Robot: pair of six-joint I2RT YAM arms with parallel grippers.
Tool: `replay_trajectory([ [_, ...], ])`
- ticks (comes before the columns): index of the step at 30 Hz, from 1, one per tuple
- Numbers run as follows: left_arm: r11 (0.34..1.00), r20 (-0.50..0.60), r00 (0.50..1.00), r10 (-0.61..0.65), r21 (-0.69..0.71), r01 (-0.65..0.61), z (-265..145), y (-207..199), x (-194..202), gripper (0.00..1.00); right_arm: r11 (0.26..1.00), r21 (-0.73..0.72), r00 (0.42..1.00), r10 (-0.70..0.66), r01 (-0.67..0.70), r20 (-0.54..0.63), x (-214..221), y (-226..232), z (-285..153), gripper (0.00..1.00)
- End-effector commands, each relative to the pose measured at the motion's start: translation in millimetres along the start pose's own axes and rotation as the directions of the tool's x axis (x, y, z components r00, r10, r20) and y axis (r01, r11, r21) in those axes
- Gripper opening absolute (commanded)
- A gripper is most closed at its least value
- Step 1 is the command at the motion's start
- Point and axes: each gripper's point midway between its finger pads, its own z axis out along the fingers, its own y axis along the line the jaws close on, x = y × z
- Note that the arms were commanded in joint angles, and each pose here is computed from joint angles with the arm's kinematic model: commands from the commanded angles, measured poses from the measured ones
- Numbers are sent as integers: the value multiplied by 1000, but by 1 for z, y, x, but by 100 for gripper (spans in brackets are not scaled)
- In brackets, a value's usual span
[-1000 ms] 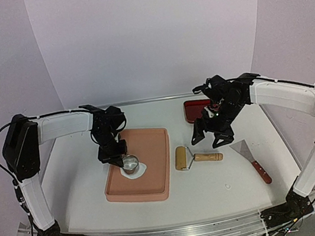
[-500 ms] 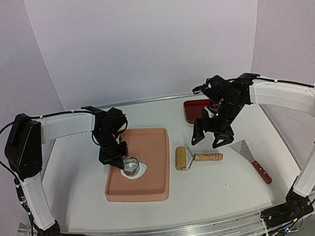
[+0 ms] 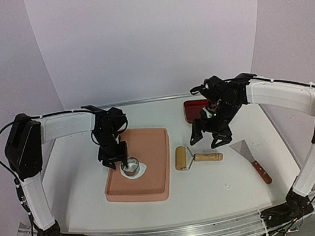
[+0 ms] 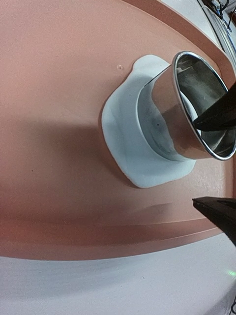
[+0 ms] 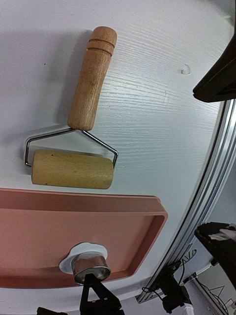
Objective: Roll out the dumpling wrappers from the dough
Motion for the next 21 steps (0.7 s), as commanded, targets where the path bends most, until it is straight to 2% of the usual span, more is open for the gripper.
replay_trajectory([
  [1, 1000, 102, 995, 18, 21, -20, -47, -9, -12, 53, 999, -39, 1000, -15, 16, 24, -14, 19, -5, 85],
  [6, 1000, 134, 991, 13, 24, -17, -71, -7, -12, 49, 991, -84, 993, -105, 108, 47, -20, 55, -8, 85],
  [9, 997, 153, 988, 15, 78, -27, -83, -14, -8, 34, 983, -114, 989, -138, 143, 52, -23, 76, -2, 84],
  [12, 984, 164, 986, 23, 171, -51, -87, -25, -3, 19, 967, -188, 984, -160, 171, 72, -27, 105, 7, 71],
  [14, 978, 159, 987, 15, 204, -47, -84, -28, 0, 13, 942, -287, 984, -153, 173, 90, -32, 130, 13, 59],
  [16, 972, 144, 990, 6, 231, -40, -80, -30, 2, 10, 918, -366, 988, -130, 151, 82, -35, 151, 22, 50],
  [21, 965, 124, 991, -41, 264, 7, -65, -27, 4, 7, 858, -498, 992, -113, 124, 53, -40, 192, 48, 38],
])
